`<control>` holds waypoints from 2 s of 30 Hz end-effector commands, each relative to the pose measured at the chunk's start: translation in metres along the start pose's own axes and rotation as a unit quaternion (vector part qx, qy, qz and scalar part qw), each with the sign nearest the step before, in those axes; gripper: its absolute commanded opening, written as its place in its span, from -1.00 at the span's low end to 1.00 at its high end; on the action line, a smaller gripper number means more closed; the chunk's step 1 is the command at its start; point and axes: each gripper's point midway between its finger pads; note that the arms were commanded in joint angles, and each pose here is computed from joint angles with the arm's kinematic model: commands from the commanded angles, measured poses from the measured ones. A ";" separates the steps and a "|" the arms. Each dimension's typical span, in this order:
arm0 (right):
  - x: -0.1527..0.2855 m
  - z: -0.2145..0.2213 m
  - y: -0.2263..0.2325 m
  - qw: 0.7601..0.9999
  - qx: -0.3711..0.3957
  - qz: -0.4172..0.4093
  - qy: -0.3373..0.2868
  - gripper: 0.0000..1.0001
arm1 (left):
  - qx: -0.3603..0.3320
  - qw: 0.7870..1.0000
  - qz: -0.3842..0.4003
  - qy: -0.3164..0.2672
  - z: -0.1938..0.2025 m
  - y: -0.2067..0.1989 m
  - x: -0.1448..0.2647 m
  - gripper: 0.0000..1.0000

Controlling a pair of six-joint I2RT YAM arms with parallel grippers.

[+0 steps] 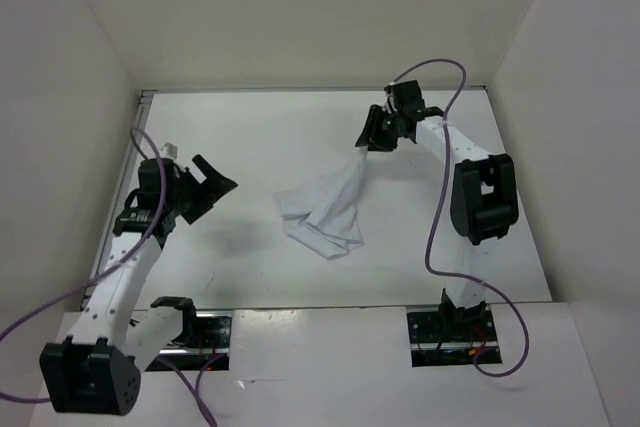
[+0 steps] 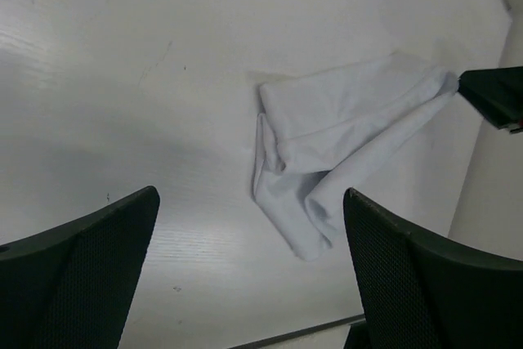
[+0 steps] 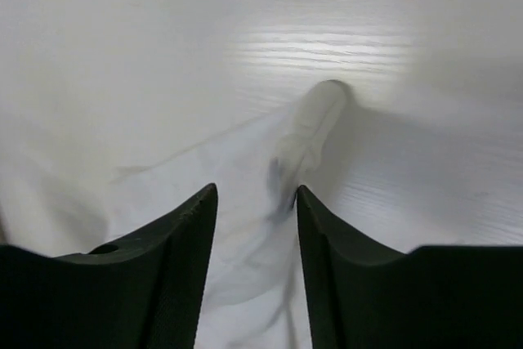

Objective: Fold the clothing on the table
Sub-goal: Flatten the skirt out

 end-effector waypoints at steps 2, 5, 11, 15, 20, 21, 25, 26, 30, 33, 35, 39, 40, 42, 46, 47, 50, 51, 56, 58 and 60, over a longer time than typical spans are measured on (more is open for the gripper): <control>0.042 -0.049 0.017 0.987 0.049 0.085 -0.126 0.01 | -0.038 0.996 0.049 0.066 0.025 -0.013 -0.032 1.00; 0.081 -0.056 0.023 0.965 0.040 0.155 -0.206 0.04 | -0.032 0.995 0.071 0.055 0.022 -0.029 -0.050 1.00; 0.110 -0.052 0.034 0.960 0.046 0.160 -0.223 0.07 | -0.006 0.996 0.071 0.055 0.014 -0.052 -0.096 0.86; 0.109 -0.046 0.028 0.961 0.056 0.167 -0.215 0.07 | 0.028 0.992 0.052 0.114 0.053 -0.046 -0.134 0.67; 0.105 -0.040 0.021 0.961 0.060 0.177 -0.204 0.07 | 0.063 0.990 0.039 0.121 0.070 -0.046 -0.154 0.49; 0.106 -0.041 0.019 0.960 0.060 0.181 -0.207 0.07 | 0.068 0.990 0.033 0.116 0.069 -0.045 -0.155 0.46; 0.104 -0.040 0.012 0.959 0.057 0.189 -0.201 0.07 | 0.072 0.989 0.024 0.129 0.080 -0.039 -0.168 0.21; 0.104 -0.040 0.012 0.959 0.057 0.190 -0.201 0.07 | 0.073 0.988 0.019 0.133 0.083 -0.036 -0.175 0.11; 0.100 -0.039 0.010 0.960 0.057 0.192 -0.197 0.07 | 0.080 0.985 0.016 0.153 0.092 -0.033 -0.186 -0.29; 0.098 -0.039 0.003 0.959 0.053 0.201 -0.191 0.09 | 0.081 0.984 0.015 0.159 0.096 -0.031 -0.191 -0.33; 0.097 -0.037 0.005 0.961 0.058 0.196 -0.186 0.09 | 0.083 0.982 0.006 0.167 0.102 -0.025 -0.195 -0.40; 0.082 -0.031 -0.003 0.968 0.064 0.184 -0.155 0.09 | 0.081 0.987 0.012 0.141 0.079 -0.032 -0.205 -1.00; 0.081 -0.030 0.000 0.971 0.064 0.177 -0.150 0.09 | 0.073 0.988 0.015 0.134 0.071 -0.033 -0.209 -1.00; 0.070 -0.026 -0.009 0.977 0.059 0.167 -0.123 0.09 | 0.070 0.990 0.027 0.123 0.052 -0.040 -0.211 -1.00; 0.049 -0.020 -0.020 0.989 0.036 0.124 -0.076 0.12 | 0.030 0.996 0.045 0.075 0.000 -0.065 -0.218 -1.00; 0.041 -0.020 -0.025 0.990 0.029 0.121 -0.065 0.12 | 0.027 0.997 0.041 0.064 -0.009 -0.063 -0.222 -1.00; 0.028 -0.024 -0.036 0.992 0.012 0.118 -0.052 0.12 | 0.028 0.996 0.057 0.057 -0.028 -0.069 -0.233 -1.00; 0.025 -0.030 -0.038 0.992 0.004 0.114 -0.058 0.12 | 0.031 0.996 0.053 0.063 -0.028 -0.063 -0.240 -1.00; -0.010 -0.028 -0.041 0.997 -0.030 0.068 -0.015 0.12 | 0.027 0.995 0.059 0.072 -0.027 -0.065 -0.254 -1.00; -0.026 -0.032 -0.046 0.998 -0.055 0.042 -0.008 0.10 | 0.029 0.995 0.059 0.079 -0.023 -0.063 -0.257 -1.00; -0.036 -0.035 -0.035 0.998 -0.059 0.003 -0.008 0.10 | 0.027 0.994 0.054 0.091 -0.013 -0.055 -0.261 -1.00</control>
Point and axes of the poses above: each gripper's point midway between its finger pads, its own x axis back along the fingers, its own y axis along the line the jaws close on, z = x × y, and after that the axes turned 8 degrees about -x, right-handed
